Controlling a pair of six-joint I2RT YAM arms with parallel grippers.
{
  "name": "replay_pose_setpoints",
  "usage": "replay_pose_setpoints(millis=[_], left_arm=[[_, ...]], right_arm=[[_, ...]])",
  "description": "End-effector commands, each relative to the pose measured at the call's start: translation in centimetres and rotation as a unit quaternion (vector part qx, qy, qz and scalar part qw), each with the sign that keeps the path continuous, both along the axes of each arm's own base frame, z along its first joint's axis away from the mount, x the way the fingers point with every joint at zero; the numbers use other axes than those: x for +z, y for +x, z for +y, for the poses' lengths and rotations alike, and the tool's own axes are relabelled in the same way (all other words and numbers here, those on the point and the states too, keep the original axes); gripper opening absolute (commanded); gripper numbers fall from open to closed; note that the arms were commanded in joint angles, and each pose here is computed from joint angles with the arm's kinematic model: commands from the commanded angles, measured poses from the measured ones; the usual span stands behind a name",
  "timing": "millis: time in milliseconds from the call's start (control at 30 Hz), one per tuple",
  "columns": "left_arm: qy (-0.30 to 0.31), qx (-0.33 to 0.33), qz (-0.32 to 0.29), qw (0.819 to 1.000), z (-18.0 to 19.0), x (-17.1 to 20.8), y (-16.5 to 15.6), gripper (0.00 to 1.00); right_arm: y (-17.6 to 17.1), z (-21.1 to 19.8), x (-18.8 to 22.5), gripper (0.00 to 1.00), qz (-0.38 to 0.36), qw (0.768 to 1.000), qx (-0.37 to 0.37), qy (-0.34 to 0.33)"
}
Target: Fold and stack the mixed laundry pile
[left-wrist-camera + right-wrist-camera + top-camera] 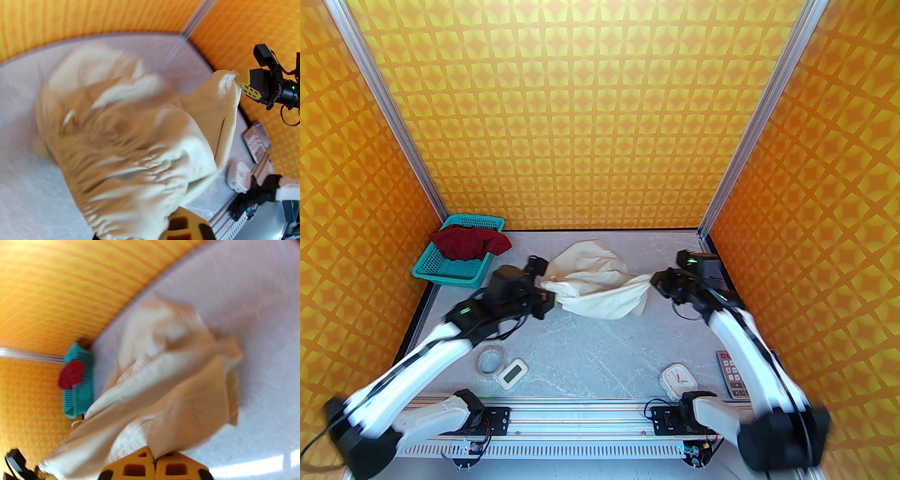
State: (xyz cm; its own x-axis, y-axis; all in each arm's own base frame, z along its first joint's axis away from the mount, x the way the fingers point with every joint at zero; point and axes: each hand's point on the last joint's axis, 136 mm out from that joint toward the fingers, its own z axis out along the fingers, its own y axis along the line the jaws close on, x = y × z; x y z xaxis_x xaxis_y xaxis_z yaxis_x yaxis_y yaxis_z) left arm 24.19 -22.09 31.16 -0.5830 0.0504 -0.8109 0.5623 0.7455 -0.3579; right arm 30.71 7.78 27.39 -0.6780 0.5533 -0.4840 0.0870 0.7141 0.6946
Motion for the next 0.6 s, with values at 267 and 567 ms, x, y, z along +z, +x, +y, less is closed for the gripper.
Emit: replay_pose_setpoints(millis=[267,567], left_arm=[[0.052,0.016,-0.067,0.996,-0.5,6.4,6.1,0.00],[-0.016,0.059,-0.251,0.966,-0.7,21.3,19.5,0.00]], right_arm=[[2.1,-1.1,4.9,0.00,-0.034,0.999,-0.020,-0.034],[10.3,-0.3,18.4,0.00,-0.218,0.975,-0.035,-0.030]])
